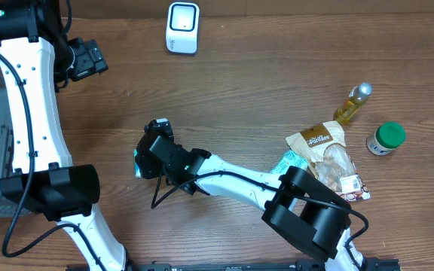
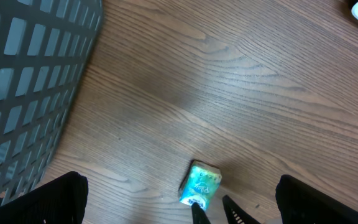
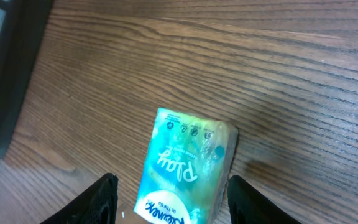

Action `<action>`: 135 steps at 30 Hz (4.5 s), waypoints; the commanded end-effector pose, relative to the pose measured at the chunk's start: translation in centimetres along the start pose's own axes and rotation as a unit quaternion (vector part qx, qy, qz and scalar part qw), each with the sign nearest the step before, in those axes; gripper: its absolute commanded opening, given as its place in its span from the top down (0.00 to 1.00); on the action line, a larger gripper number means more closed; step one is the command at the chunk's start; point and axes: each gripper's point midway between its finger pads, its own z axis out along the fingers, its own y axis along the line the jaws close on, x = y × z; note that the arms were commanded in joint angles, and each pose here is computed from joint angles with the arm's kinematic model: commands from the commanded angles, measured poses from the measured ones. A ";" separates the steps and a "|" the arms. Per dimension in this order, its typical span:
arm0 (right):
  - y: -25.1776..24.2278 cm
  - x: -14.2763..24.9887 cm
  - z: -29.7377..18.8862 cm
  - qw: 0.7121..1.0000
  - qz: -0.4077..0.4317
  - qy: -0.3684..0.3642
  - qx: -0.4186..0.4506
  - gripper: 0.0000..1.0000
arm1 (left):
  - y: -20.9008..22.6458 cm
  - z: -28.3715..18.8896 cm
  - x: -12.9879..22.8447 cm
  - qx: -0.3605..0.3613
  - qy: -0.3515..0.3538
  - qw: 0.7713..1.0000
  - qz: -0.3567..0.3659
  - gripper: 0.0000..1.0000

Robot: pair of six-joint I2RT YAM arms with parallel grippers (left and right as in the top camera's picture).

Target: Scan the item barcode

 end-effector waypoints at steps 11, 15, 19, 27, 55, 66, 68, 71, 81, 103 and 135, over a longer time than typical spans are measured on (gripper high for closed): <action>-1.8 2.2 3.1 1.000 0.012 0.027 0.011 0.52 | 0.0 -0.8 0.2 0.005 -0.007 1.000 0.002 0.00; -2.0 2.7 3.8 0.999 0.012 0.033 0.010 0.59 | 0.0 -0.8 0.2 0.005 -0.007 1.000 0.002 0.00; -2.7 3.2 4.3 0.999 0.012 0.038 0.018 0.88 | 0.0 -0.8 0.2 0.005 -0.007 1.000 0.002 0.00; -6.9 -0.1 0.8 0.995 0.049 0.047 0.070 0.96 | 0.0 -0.8 0.2 0.005 -0.007 1.000 0.002 0.00; -16.7 2.1 -6.5 0.964 0.029 0.229 0.135 0.30 | 0.0 -0.8 0.2 0.005 -0.007 1.000 0.002 0.01; -16.7 2.0 -6.5 0.962 0.076 0.220 0.145 0.67 | 0.0 -0.8 0.2 0.005 -0.007 1.000 0.002 0.00; -16.7 2.0 -6.4 0.961 0.081 0.219 0.146 0.86 | 0.0 -0.8 0.2 0.005 -0.007 1.000 0.002 0.00; -16.7 1.9 -6.4 0.962 0.081 0.216 0.144 0.96 | 0.0 -0.8 0.2 0.005 -0.007 1.000 0.002 0.00; -14.8 1.9 -7.4 0.965 0.059 0.245 0.074 0.96 | 0.0 -0.8 0.2 0.005 -0.007 1.000 0.002 0.00; -6.6 -3.8 -28.9 0.846 -0.030 0.109 -0.521 0.96 | 0.0 -0.8 0.2 0.005 -0.007 1.000 0.002 0.00; -5.3 -4.1 -29.6 0.833 0.036 0.135 -0.535 0.96 | 0.0 -0.8 0.2 0.005 -0.007 1.000 0.002 0.01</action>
